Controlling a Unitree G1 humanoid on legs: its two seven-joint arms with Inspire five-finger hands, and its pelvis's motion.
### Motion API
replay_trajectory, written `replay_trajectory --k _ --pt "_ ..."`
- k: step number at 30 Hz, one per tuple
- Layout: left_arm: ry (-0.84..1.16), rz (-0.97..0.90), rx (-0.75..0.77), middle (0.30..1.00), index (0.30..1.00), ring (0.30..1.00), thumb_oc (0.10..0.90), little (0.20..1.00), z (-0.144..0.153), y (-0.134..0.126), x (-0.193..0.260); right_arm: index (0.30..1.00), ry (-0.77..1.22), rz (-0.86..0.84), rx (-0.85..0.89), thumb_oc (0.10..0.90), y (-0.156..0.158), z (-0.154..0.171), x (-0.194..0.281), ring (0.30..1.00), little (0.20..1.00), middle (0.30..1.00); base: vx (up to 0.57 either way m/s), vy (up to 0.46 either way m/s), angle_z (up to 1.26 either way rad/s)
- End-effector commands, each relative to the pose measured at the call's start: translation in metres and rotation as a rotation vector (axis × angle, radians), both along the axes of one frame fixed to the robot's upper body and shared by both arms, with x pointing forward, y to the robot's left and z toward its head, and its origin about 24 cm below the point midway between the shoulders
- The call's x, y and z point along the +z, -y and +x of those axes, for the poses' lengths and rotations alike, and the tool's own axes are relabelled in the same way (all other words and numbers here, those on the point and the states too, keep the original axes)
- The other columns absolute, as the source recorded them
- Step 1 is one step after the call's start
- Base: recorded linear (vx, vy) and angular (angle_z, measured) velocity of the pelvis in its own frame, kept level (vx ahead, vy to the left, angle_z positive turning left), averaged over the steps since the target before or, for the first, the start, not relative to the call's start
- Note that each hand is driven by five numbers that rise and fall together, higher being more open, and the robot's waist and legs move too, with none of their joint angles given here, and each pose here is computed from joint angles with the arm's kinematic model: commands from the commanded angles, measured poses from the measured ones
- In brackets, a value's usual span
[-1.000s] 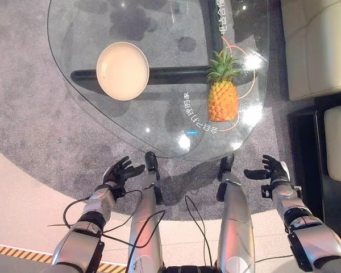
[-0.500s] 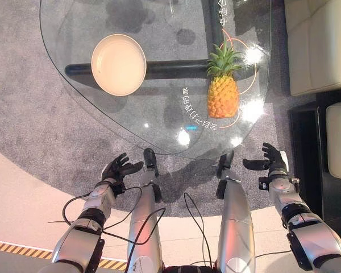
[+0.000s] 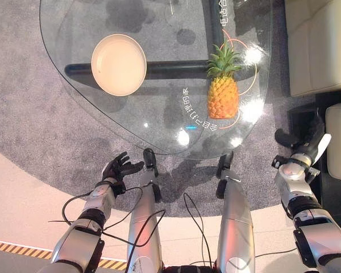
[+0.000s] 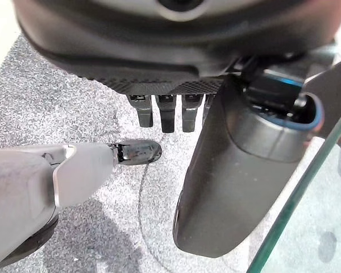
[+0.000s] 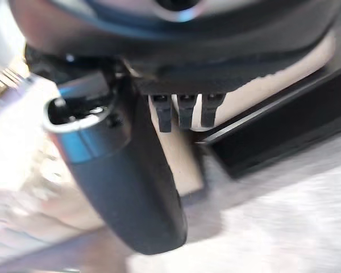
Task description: Pick up the fruit to the plate
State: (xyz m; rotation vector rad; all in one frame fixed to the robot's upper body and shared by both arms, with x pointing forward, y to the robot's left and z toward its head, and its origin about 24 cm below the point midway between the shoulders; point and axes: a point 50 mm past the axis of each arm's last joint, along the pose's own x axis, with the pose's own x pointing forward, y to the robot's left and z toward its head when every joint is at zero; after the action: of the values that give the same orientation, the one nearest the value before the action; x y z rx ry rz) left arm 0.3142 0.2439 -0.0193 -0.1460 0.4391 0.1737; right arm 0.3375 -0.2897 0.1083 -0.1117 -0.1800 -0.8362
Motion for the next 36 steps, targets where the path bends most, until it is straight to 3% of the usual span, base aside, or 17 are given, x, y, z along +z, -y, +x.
replay_trajectory --k 1,8,16,25,36 --pt "-0.029 0.075 0.074 0.9 0.9 0.9 0.8 0.9 -0.022 -0.03 -0.009 0.9 0.234 -0.099 -0.018 0.8 0.004 -0.01 0.044 0.9 0.9 0.9 0.0 0.032 0.01" --pt "-0.033 0.059 0.07 0.9 0.9 0.9 0.8 0.9 -0.026 -0.026 -0.015 0.9 0.394 -0.219 0.241 0.8 -0.053 -0.015 0.079 0.9 0.9 0.9 0.0 0.015 0.01" --pt "-0.034 0.057 0.064 0.9 0.9 0.9 0.8 0.9 -0.03 -0.025 -0.019 0.9 0.348 -0.232 0.537 0.8 -0.096 -0.018 0.075 0.9 0.9 0.9 0.0 0.0 0.0" --pt "-0.043 0.05 0.042 0.9 0.9 0.9 0.8 0.9 -0.031 -0.019 -0.022 0.9 0.358 -0.219 0.638 0.8 -0.121 -0.019 0.081 0.9 0.9 0.9 0.0 0.0 0.0" --pt "-0.051 0.043 0.023 0.9 0.9 0.9 0.8 0.9 -0.032 -0.013 -0.026 0.9 0.322 -0.195 0.655 0.8 -0.129 -0.018 0.079 0.9 0.9 0.9 0.0 0.004 -0.01"
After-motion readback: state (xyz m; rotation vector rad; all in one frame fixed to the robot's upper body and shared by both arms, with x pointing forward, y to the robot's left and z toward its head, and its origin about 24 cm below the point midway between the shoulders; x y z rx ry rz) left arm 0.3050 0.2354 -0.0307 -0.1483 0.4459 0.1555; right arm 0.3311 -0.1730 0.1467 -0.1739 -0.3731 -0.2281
